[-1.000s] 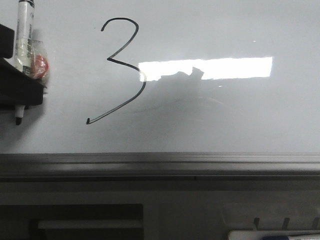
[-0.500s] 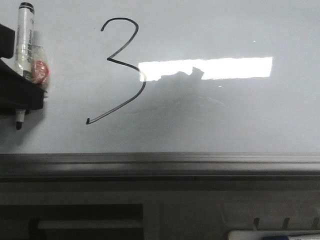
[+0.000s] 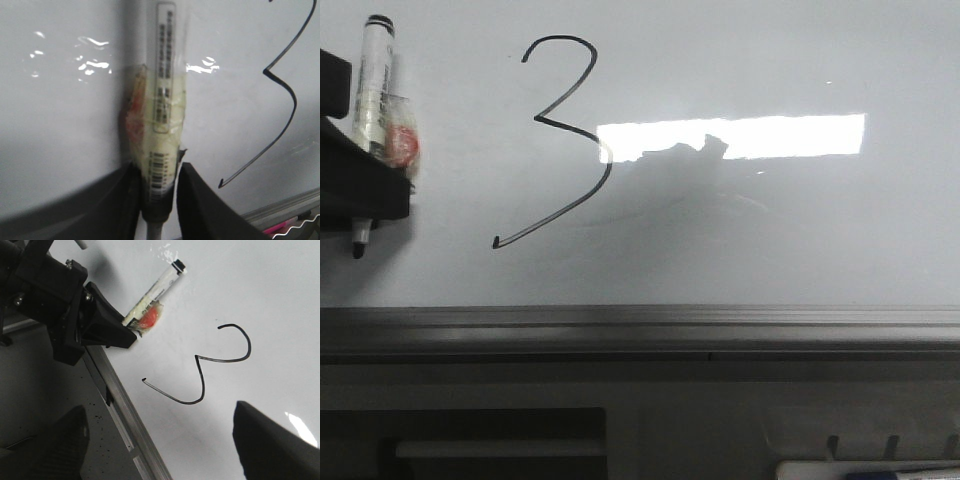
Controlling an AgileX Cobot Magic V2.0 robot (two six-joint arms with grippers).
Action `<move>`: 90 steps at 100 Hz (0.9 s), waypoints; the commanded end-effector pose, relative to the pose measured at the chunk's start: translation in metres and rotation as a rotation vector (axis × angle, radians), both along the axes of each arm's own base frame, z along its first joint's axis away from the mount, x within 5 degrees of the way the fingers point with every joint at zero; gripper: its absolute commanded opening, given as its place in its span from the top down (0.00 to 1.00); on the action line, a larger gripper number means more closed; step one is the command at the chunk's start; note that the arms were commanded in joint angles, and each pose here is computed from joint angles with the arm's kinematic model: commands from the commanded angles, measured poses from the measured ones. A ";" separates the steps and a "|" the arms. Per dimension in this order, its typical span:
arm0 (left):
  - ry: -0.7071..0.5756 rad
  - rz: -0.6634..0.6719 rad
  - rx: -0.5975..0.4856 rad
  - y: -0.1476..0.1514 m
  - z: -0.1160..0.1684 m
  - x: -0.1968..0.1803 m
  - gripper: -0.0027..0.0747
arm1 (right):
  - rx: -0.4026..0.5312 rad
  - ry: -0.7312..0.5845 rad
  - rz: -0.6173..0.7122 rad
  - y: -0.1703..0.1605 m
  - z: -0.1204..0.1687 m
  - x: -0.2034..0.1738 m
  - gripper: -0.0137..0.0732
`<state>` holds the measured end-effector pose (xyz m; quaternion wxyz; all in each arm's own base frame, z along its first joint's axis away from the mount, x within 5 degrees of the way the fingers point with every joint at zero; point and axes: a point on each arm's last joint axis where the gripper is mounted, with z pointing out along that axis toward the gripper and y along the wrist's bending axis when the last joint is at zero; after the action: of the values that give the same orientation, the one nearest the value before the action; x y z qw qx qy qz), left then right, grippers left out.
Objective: Write number 3 on whiteboard
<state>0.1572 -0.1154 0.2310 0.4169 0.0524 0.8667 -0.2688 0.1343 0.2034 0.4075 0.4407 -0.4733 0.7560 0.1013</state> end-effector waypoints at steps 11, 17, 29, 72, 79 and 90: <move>-0.061 0.042 -0.035 -0.001 0.010 0.007 0.61 | 0.078 -0.068 0.007 -0.005 0.020 -0.002 0.24; -0.063 0.040 -0.032 -0.001 0.010 0.007 0.61 | 0.076 -0.067 0.006 -0.006 0.020 -0.002 0.24; -0.079 0.036 -0.034 0.000 0.013 0.006 0.61 | 0.074 -0.066 0.006 -0.006 0.019 -0.002 0.24; -0.333 -0.029 -0.111 0.024 0.061 -0.030 0.80 | 0.132 -0.082 -0.011 -0.021 0.030 -0.010 0.88; -0.398 -0.038 -0.120 0.030 0.070 -0.039 0.95 | 0.156 -0.094 -0.006 -0.027 0.031 -0.013 0.91; -0.508 -0.051 -0.120 0.039 0.082 -0.052 0.99 | 0.224 -0.136 0.021 -0.040 0.027 -0.023 0.91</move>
<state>0.1106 -0.0832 0.2922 0.5610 0.1136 0.7598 -0.3084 0.1189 0.1758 0.4184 0.4748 -0.4488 0.7459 0.1295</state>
